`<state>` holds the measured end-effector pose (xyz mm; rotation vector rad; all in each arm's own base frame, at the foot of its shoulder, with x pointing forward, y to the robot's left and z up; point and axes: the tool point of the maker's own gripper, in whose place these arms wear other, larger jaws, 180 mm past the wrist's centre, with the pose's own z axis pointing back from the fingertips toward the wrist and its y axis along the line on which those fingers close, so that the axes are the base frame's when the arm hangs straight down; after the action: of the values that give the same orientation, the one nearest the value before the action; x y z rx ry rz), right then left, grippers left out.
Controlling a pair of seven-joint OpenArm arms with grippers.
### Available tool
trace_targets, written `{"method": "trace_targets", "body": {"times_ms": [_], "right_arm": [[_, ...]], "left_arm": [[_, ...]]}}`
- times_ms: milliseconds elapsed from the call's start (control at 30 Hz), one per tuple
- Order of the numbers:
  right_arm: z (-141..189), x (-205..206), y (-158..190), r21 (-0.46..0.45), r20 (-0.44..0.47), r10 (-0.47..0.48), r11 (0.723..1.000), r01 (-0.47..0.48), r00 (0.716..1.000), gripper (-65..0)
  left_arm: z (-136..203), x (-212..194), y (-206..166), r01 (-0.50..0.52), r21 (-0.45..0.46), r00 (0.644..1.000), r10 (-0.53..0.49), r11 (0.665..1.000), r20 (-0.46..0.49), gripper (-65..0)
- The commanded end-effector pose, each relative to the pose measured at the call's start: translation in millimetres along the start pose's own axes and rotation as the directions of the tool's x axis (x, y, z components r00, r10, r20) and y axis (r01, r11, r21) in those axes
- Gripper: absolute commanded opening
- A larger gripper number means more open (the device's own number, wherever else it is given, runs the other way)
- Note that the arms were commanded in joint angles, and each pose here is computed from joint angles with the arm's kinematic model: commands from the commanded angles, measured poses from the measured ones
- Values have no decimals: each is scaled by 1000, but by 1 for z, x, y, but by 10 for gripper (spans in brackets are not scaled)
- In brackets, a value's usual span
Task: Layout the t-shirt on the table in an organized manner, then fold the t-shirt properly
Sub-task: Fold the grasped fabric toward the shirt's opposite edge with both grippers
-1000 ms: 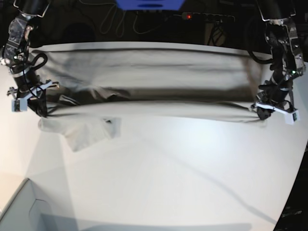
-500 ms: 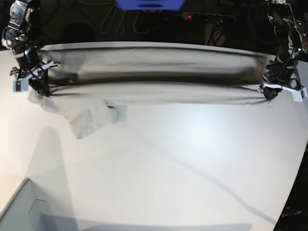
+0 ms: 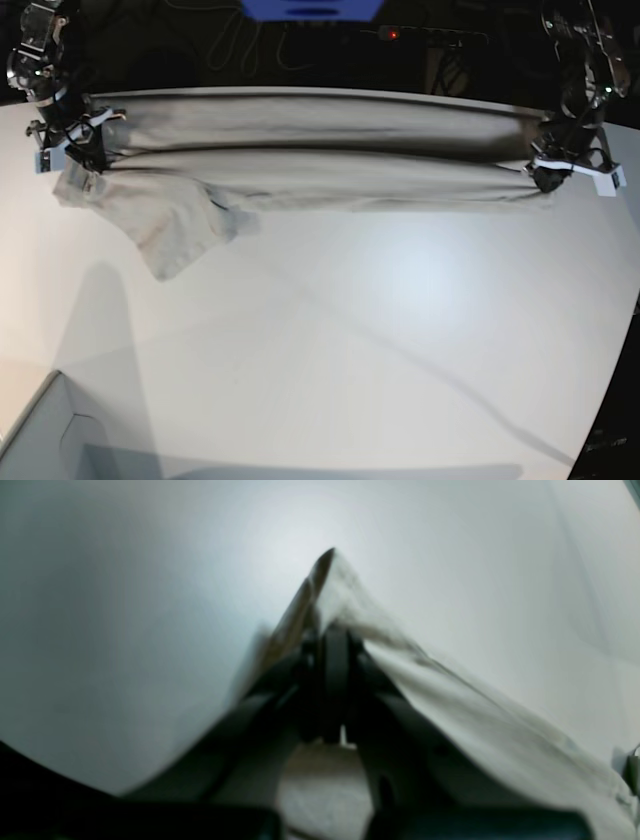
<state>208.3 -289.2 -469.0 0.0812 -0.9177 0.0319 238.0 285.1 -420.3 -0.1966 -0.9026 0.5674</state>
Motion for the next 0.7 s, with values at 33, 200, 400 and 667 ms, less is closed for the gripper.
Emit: {"method": "trace_targets", "body": {"times_ms": [33, 200, 400, 667], "right_arm": [[3, -6, -9, -13, -43, 55, 998, -56, 998, -544], [3, -8, -9, -12, -49, 57, 998, -58, 997, -396], [3, -7, -9, -12, -48, 59, 998, -59, 997, -369], [-5, 6, -9, -12, -23, 63, 998, -63, 998, -369]], "left_arm": [[-1, 13, 1, 7, -3, 999, -7, 1000, 37, -650], [-4, 1, 11, -15, 14, 1000, 15, 1000, 3, -648], [-3, -1, 12, -14, 17, 1000, 14, 1000, -3, -471], [-4, -8, 17, -19, 30, 1000, 19, 999, -20, -196]]}}
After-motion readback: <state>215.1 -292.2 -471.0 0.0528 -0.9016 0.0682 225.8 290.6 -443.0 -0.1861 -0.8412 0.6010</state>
